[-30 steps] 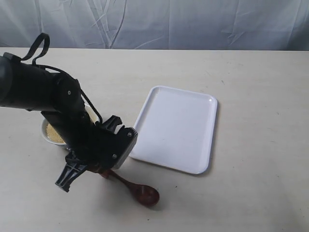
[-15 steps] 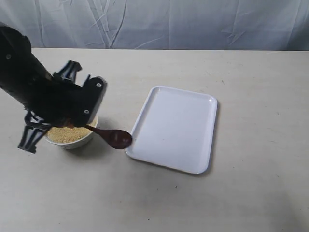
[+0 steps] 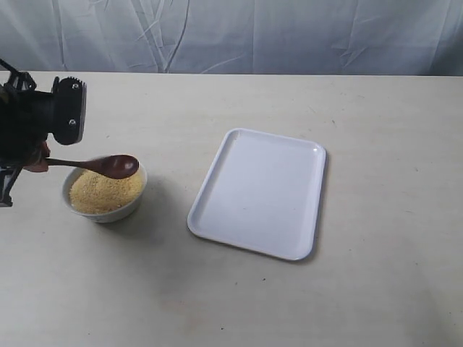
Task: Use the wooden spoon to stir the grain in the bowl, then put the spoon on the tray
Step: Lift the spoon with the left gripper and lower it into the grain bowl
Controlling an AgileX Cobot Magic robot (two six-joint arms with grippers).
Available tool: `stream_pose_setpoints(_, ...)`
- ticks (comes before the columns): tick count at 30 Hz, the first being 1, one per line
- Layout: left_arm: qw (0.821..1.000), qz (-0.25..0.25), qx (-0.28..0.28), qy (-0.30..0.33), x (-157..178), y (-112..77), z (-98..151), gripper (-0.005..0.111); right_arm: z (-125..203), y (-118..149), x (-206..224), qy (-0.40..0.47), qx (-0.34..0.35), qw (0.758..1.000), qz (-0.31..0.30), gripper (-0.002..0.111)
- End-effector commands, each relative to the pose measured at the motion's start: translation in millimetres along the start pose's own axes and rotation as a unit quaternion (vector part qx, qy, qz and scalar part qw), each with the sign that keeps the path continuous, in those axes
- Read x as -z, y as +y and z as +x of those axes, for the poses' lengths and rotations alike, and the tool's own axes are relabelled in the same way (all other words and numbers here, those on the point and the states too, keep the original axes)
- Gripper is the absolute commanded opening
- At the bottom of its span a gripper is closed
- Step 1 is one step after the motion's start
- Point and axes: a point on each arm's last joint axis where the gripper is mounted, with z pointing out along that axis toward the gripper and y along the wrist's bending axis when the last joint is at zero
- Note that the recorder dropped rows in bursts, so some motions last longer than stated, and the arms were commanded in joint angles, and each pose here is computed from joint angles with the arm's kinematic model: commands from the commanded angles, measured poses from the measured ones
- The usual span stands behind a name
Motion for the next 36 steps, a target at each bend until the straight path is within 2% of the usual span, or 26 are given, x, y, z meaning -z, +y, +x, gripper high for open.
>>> stream_pose_setpoints(1,0.999,0.009,0.049,-0.001,-9,4.3,7,0.000,-1,0,0,-0.008,0.002,1.000,0.003,0.000)
stream_pose_setpoints(7,0.996,0.021,0.079,-0.030,-24,5.9,-1,0.000,-1,0,0,-0.008,0.002,1.000,0.003,0.000)
stream_pose_setpoints(10,0.996,0.034,0.077,-0.022,-32,5.0,-1,0.000,-1,0,0,-0.008,0.002,1.000,0.003,0.000)
stream_pose_setpoints(15,0.998,0.047,0.032,0.021,-45,4.1,5,0.000,-1,0,0,-0.008,0.002,1.000,0.003,0.000)
stream_pose_setpoints(19,0.999,0.028,-0.008,0.044,-47,7.9,10,0.000,-1,0,0,-0.008,0.002,1.000,0.003,0.000)
stream_pose_setpoints(21,0.999,0.023,-0.010,0.042,-48,8.9,9,0.004,-1,0,0,-0.008,0.002,1.000,0.003,0.000)
stream_pose_setpoints(26,0.999,0.021,-0.010,0.042,-47,9.3,9,0.030,-1,0,0,-0.008,0.002,1.000,0.003,0.000)
stream_pose_setpoints(31,0.999,0.014,-0.006,0.040,-41,9.7,10,0.031,-1,0,0,-0.008,0.002,1.000,0.003,0.000)
stream_pose_setpoints(33,0.999,0.012,0.008,0.041,-37,9.4,10,0.031,-1,0,0,-0.008,0.002,1.000,0.003,0.000)
stream_pose_setpoints(36,0.994,-0.018,0.107,0.025,-22,11.7,10,0.031,-1,0,0,-0.008,0.002,1.000,0.003,0.000)
